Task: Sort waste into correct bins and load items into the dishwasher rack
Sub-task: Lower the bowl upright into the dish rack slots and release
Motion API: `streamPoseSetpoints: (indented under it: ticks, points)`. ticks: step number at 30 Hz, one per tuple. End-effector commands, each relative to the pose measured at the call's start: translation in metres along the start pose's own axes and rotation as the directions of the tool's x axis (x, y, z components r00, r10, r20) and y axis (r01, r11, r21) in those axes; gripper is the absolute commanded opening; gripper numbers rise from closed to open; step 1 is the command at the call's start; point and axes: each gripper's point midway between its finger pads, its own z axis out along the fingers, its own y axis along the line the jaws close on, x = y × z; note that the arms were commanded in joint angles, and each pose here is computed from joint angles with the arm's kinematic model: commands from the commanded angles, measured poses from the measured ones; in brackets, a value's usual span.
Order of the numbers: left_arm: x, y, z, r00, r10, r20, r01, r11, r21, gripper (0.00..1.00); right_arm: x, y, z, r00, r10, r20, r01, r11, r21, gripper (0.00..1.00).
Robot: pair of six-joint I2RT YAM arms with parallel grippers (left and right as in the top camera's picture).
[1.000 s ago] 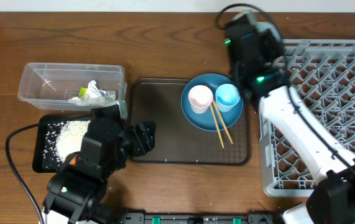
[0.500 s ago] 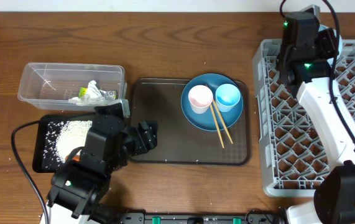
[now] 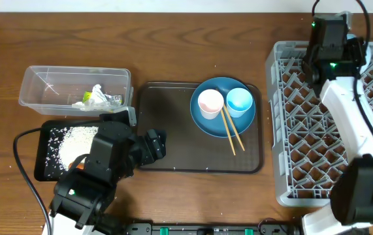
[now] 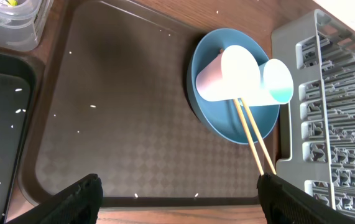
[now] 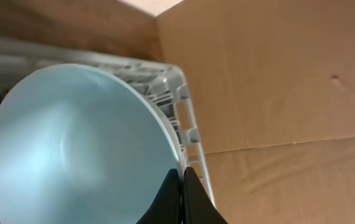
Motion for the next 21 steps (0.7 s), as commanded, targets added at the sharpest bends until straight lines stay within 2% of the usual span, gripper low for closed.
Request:
streamPoseSetpoints:
  ticks: [1,7,13,21]
  points:
    - [-0.006,-0.004,-0.004,1.000,0.006,0.016,-0.006,1.000,0.008,0.83,0.007,0.020,0.015,0.999,-0.032,-0.040,0.032,0.999,-0.002,0.01]
    - [-0.008,-0.005,-0.004,1.000,0.006,0.023,-0.007,1.000,0.014,0.83,0.009,0.051,0.017,0.986,-0.156,-0.058,0.156,0.988,-0.003,0.01]
    - [-0.008,-0.005,-0.004,1.000,0.006,0.024,-0.007,1.000,0.014,0.83,0.000,0.067,0.002,0.983,-0.183,-0.015,0.182,0.983,-0.023,0.01]
    - [-0.007,-0.005,-0.004,1.000,0.006,0.020,-0.007,1.000,0.011,0.83,0.003,0.097,-0.011,0.969,-0.246,0.023,0.247,0.957,-0.154,0.01]
